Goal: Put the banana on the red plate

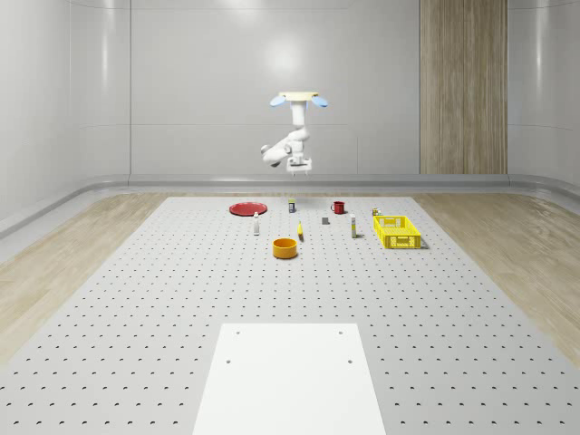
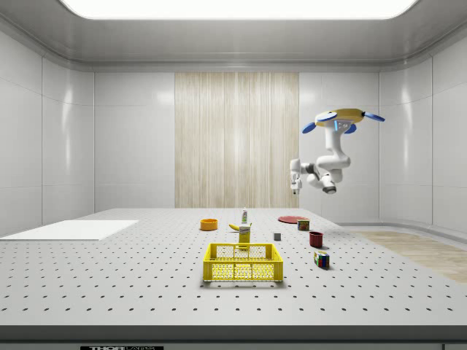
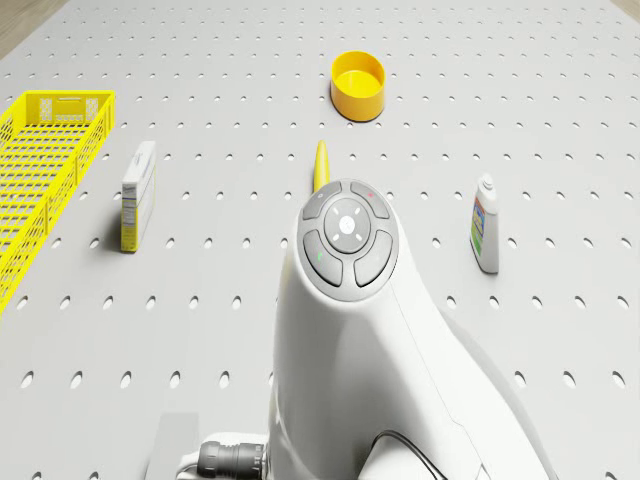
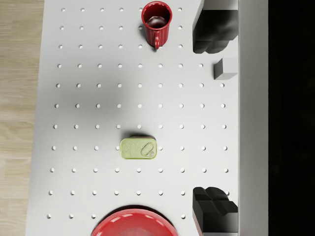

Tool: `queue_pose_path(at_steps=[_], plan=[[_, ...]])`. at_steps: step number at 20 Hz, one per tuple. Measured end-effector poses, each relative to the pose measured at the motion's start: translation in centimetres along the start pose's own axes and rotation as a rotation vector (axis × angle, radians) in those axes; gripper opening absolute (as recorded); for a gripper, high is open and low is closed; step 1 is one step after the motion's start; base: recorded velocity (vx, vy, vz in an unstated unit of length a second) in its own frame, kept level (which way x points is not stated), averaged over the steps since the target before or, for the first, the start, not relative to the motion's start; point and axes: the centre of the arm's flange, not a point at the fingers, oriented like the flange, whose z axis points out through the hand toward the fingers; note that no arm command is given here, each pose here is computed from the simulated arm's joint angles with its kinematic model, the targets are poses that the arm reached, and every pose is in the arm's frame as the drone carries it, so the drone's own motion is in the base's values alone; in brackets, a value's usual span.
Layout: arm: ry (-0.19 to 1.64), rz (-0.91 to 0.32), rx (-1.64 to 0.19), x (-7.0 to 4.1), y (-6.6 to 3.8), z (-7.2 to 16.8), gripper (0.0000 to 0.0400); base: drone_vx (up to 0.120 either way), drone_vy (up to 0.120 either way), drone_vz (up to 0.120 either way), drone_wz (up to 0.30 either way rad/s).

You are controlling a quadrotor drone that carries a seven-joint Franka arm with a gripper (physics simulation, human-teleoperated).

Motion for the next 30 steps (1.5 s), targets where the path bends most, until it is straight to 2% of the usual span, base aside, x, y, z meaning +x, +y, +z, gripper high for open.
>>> queue_pose_path(at_steps=[3,21,26,30], plan=[[0.017,0.000,-0.016,-0.16,-0.16,-0.01,0.0400,0.120,-0.013,-0.013,0.000],[0.039,-0.001,-0.037,-0.38,-0.37,-0.01,0.0400,0.120,0.000,-0.120,0.000],[0.040,-0.001,-0.037,-0.38,-0.37,-0.01,0.0400,0.120,0.000,-0.024,0.000],[0.040,-0.001,-0.037,-0.38,-0.38,-0.01,0.0400,0.120,0.000,-0.120,0.000]])
